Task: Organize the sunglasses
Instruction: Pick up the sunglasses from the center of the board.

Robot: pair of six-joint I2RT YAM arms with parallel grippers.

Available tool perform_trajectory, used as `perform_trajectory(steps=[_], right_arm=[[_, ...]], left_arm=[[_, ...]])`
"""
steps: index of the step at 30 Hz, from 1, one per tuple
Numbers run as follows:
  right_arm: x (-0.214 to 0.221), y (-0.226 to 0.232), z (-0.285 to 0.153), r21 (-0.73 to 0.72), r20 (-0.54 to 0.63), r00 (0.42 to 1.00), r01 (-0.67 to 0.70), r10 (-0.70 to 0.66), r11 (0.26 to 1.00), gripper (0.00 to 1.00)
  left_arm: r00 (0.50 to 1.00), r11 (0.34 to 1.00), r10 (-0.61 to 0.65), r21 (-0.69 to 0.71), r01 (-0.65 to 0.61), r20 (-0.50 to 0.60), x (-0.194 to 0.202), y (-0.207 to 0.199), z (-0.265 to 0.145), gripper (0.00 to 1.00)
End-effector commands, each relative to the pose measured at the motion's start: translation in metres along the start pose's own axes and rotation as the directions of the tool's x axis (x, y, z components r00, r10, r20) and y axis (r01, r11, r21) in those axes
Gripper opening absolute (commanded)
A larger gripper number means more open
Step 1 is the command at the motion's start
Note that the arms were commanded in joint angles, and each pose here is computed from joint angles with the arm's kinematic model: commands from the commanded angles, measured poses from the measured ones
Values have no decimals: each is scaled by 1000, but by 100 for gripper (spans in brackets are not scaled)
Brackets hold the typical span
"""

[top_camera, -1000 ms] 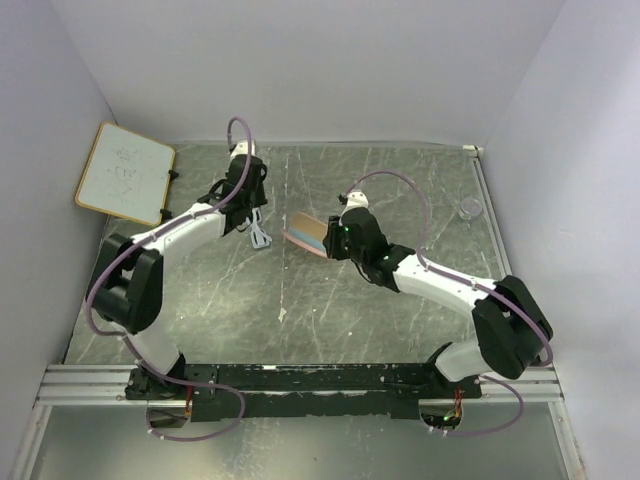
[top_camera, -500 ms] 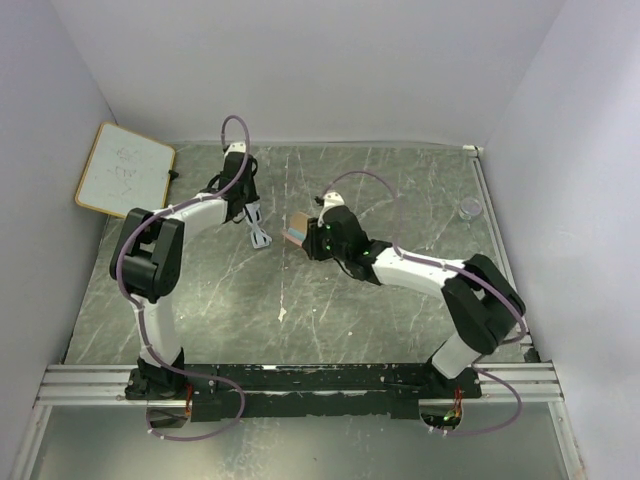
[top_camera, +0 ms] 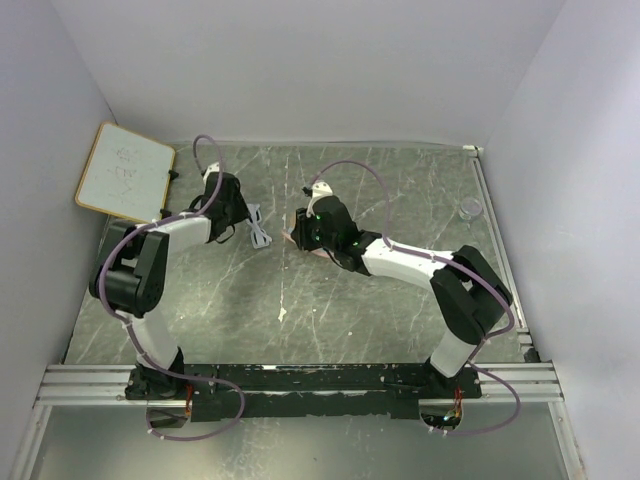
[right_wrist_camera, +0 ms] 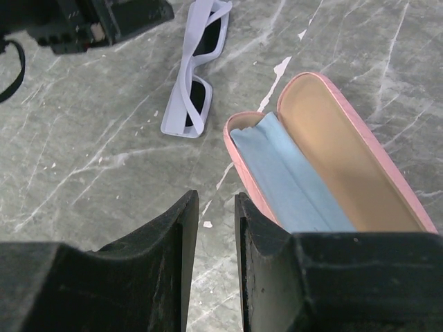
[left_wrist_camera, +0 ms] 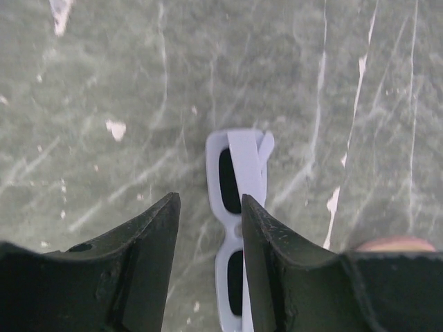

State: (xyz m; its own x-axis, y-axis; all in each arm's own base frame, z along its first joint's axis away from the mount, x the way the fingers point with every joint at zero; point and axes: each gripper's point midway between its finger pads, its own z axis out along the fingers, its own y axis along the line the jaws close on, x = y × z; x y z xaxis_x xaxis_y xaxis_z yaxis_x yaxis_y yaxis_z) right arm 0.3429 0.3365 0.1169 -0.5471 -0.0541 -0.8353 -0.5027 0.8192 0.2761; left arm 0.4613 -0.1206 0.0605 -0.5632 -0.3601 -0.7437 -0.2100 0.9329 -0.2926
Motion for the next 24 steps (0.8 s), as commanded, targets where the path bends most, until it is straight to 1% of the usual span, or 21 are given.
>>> perform_trajectory(steps=[1, 2, 5, 13, 24], right_arm=[[-6, 1, -4, 3, 25, 1000, 9, -9, 1000, 27], [3, -4, -5, 15, 9, 1000, 7, -7, 1000, 27], [5, -7, -8, 24, 12, 1000, 8, -8, 1000, 27], [7, -11, -12, 43, 10, 1000, 9, -9, 999, 27], [6, -11, -13, 46, 16, 1000, 11, -12, 999, 27]], left_arm=[[996, 984, -87, 160, 81, 31, -10, -29, -23, 51], [996, 982, -86, 173, 79, 33, -9, -30, -26, 51], [996, 978, -89, 192, 82, 26, -7, -35, -29, 51], [995, 964, -101, 244, 104, -22, 6, -46, -22, 50], [988, 962, -123, 232, 141, -90, 32, -40, -19, 49]])
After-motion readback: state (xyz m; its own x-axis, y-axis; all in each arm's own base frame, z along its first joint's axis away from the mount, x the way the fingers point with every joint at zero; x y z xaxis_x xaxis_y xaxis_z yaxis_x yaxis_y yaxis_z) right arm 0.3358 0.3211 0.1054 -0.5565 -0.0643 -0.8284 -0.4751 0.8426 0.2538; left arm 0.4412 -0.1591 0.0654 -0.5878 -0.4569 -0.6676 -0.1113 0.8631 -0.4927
